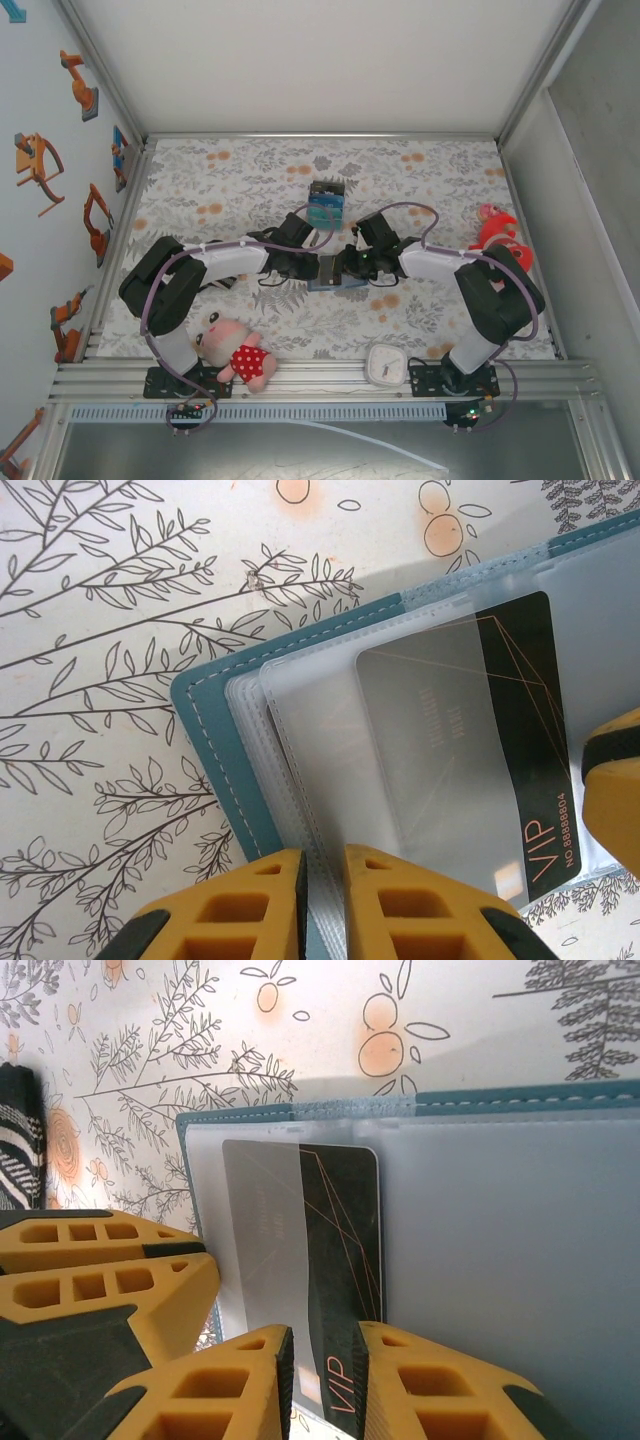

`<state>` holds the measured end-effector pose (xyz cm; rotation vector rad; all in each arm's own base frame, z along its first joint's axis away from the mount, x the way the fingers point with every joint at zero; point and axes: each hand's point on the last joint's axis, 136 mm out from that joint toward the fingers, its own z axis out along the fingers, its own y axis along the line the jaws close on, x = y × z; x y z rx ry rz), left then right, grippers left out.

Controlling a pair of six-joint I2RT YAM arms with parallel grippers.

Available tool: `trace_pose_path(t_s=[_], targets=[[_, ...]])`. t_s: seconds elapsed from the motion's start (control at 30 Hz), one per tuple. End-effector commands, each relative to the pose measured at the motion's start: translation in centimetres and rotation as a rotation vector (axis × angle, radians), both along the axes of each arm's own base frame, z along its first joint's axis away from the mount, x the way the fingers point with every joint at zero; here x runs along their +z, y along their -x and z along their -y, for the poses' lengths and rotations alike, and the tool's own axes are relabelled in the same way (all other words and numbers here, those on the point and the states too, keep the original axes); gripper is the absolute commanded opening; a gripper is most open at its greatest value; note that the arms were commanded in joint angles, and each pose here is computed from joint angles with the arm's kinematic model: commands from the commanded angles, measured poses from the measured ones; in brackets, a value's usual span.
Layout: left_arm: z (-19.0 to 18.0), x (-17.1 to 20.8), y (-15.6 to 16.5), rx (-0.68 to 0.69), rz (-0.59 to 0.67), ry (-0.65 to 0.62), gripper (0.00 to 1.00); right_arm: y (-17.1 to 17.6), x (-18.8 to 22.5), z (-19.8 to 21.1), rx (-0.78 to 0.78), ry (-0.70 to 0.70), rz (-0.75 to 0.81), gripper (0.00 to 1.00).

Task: Take the credit cards out of the card holder

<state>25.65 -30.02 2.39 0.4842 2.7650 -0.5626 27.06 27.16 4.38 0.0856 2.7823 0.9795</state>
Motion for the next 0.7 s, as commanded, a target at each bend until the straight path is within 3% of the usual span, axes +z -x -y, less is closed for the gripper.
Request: trace_pose_path(t_s=[0.0, 0.4, 0.67], targets=[[-1.7, -2.1, 1.6, -0.022, -0.063, -0.105, 0.16, 0.0, -0.2, 0.5, -0.022, 0.001, -0.008, 0.23], [-1.7, -2.2, 1.6, -0.025, -0.067, -0.108, 0.16, 0.1, -2.7, 1.1, -0.038, 0.020, -0.056, 0.23], [-1.5, -2.6, 1.8, -0.034, -0.083, -0.105, 0.16, -0.1, -2.6, -0.4, -0.042, -0.149, -0.064, 0.23]])
